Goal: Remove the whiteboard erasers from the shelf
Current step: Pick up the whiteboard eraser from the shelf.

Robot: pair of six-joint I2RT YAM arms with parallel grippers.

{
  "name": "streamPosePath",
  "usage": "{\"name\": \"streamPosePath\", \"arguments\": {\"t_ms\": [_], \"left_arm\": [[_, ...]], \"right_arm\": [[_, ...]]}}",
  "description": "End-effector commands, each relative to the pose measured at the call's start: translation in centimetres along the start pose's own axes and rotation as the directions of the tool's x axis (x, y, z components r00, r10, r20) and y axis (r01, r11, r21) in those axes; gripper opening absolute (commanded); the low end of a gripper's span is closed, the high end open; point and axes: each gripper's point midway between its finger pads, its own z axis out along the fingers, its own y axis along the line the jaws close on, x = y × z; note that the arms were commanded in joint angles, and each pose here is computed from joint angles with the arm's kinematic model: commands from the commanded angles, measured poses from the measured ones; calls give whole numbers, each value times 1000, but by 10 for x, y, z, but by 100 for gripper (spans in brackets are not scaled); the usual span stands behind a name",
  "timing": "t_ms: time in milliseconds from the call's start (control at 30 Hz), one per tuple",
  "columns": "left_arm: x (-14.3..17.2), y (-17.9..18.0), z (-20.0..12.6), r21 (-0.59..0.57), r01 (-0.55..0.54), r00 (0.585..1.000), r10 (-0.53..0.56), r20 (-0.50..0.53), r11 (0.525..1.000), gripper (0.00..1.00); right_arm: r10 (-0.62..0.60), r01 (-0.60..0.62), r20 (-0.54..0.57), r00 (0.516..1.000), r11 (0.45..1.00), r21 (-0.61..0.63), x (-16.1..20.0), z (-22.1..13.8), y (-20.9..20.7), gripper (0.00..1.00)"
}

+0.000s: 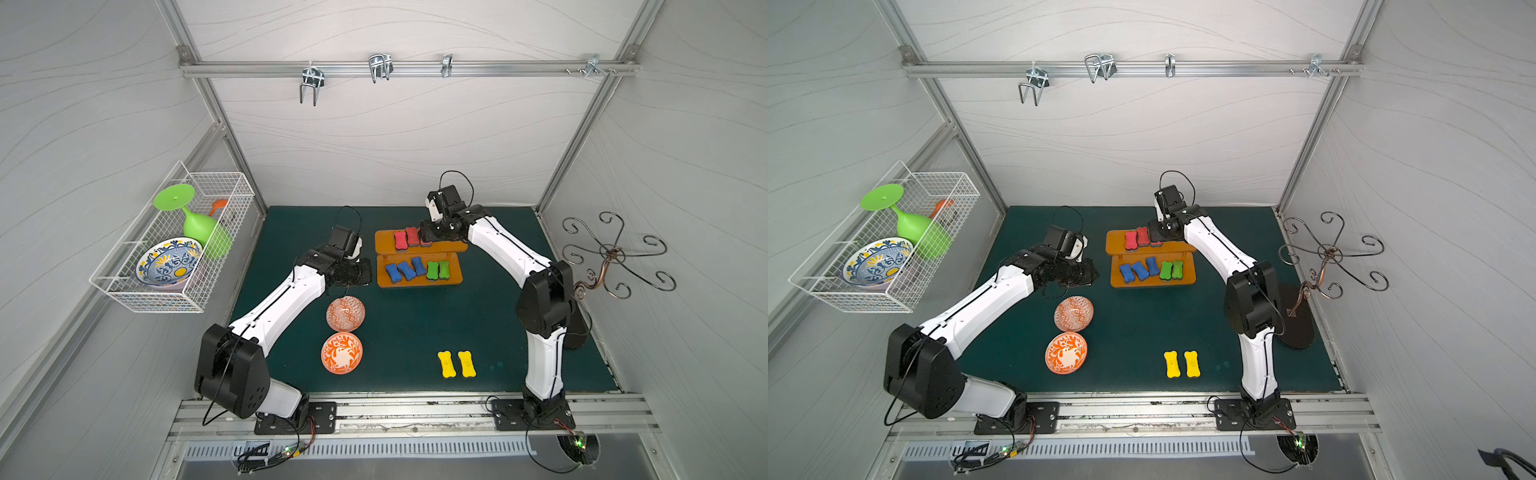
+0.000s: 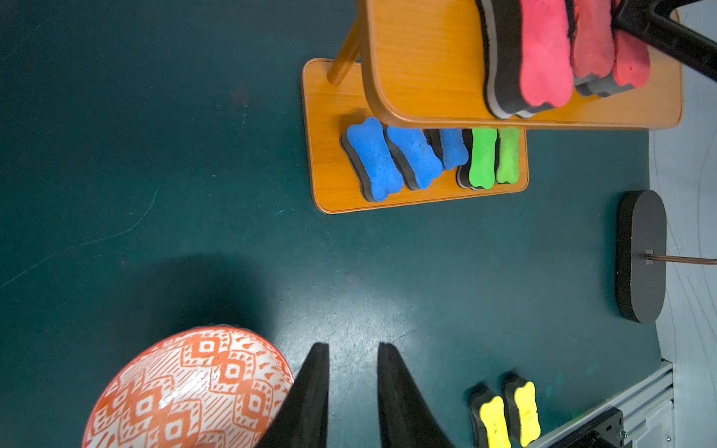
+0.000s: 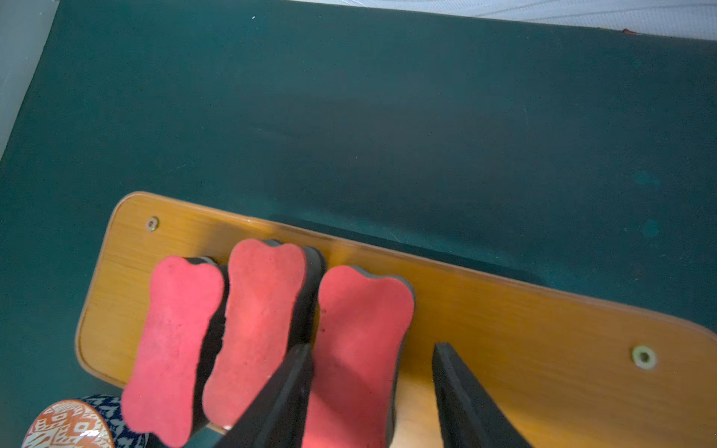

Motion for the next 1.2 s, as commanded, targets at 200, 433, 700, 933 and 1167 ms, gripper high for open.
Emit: {"name": "streamPosePath", "arguments": {"t_ms": [200, 433, 700, 933, 1167], "left_arm": [[-4, -2, 1, 20, -11, 1000, 11, 11, 1000, 26], [-4, -2, -1, 21, -12, 1000, 11, 16, 1000, 26], [-3, -1, -2, 26, -9, 1000, 9, 17, 1000, 26], [-2, -1, -4, 30, -10, 1000, 9, 19, 999, 26], [-2, -1, -6, 31, -9, 1000, 8, 25, 999, 26]], "right_arm": [[7, -7, -1, 1000, 1000, 29, 1, -11, -16, 54], [-7, 8, -17, 1000, 999, 46, 3, -4, -14, 58], [-24, 28, -49, 999, 996, 85, 11, 7, -19, 58], [-30, 32, -31, 999, 997, 72, 4, -3, -13, 58], [-30, 29, 18, 999, 998, 47, -10, -26, -2, 61]]}}
